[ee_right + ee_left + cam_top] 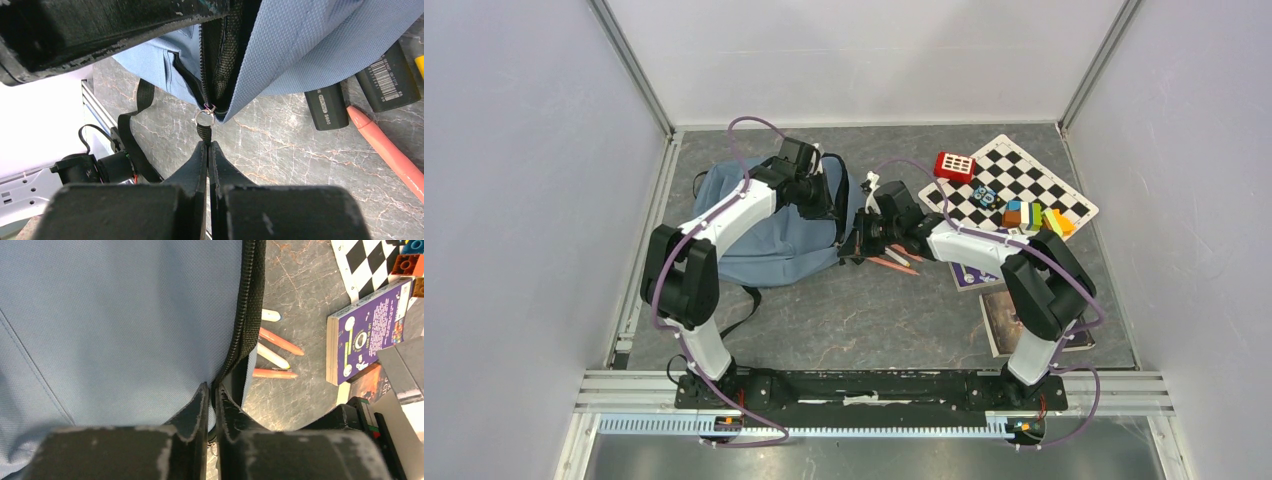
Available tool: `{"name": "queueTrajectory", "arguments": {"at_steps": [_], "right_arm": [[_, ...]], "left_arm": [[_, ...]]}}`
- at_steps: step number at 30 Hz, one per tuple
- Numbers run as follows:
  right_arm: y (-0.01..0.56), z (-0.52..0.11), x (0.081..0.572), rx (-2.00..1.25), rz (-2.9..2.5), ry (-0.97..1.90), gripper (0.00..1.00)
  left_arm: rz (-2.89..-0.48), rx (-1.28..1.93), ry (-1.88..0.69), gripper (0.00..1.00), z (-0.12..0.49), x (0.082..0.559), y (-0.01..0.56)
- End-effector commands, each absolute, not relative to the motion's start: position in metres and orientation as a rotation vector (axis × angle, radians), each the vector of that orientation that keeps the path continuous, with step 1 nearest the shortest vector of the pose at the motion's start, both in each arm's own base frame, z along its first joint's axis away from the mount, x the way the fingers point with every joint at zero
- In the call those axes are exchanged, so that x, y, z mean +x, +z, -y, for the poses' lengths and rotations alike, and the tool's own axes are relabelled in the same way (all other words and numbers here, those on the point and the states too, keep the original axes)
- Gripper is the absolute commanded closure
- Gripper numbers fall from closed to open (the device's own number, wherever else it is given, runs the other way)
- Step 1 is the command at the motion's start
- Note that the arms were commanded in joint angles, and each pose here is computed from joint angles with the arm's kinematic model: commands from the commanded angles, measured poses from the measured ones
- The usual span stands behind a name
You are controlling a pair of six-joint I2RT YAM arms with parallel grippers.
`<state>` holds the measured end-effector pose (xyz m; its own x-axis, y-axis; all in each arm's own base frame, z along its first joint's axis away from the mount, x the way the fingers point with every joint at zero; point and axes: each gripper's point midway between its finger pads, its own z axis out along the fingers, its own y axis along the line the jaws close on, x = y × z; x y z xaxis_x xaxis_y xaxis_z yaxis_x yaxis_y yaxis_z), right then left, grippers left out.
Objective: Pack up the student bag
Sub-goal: Unzip the student bag at the center of the board.
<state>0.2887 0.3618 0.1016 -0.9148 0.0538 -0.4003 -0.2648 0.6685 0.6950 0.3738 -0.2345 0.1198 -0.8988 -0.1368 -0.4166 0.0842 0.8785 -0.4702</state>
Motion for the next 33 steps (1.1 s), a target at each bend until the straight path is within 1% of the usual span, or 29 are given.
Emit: {"name": "queueTrajectory", "arguments": {"at_steps": [1, 2, 8, 15, 20, 25, 29, 33], "right_arm": [[0.129, -0.362, 0.297, -0.192, -2.405, 1.146, 1.0], [0.131, -0.361, 0.299, -0.191, -2.399, 1.142, 1.0], [0.145, -0.367, 0.309, -0.226, -2.36, 1.145, 1.0], [0.153, -0.384, 0.307, -0.255, -2.342, 1.194, 1.0], [0.149, -0.397, 0.3, -0.286, -2.35, 1.216, 1.0], [0.143, -0.402, 0.297, -0.306, -2.361, 1.233, 1.0], [0.151, -0.42, 0.289, -0.397, -2.321, 1.337, 1.0], [0.158, -0.432, 0.283, -0.479, -2.306, 1.367, 1.0]], "left_arm": [[-2.507, -0.077, -0.71, 0.95, 0.237, 0.386, 0.153], [-2.502, -0.084, -0.722, 0.98, 0.238, 0.386, 0.155], [-2.417, -0.136, -0.81, 0.98, 0.251, 0.404, 0.187], [-2.255, -0.287, -0.929, 0.98, 0.261, 0.433, 0.23], [-2.203, -0.361, -0.962, 0.98, 0.258, 0.448, 0.241], [-2.189, -0.341, -0.927, 0.98, 0.25, 0.45, 0.246], [-2.179, -0.317, -0.926, 0.98, 0.245, 0.451, 0.246], [-2.151, -0.311, -0.943, 0.98, 0.24, 0.454, 0.247]]}}
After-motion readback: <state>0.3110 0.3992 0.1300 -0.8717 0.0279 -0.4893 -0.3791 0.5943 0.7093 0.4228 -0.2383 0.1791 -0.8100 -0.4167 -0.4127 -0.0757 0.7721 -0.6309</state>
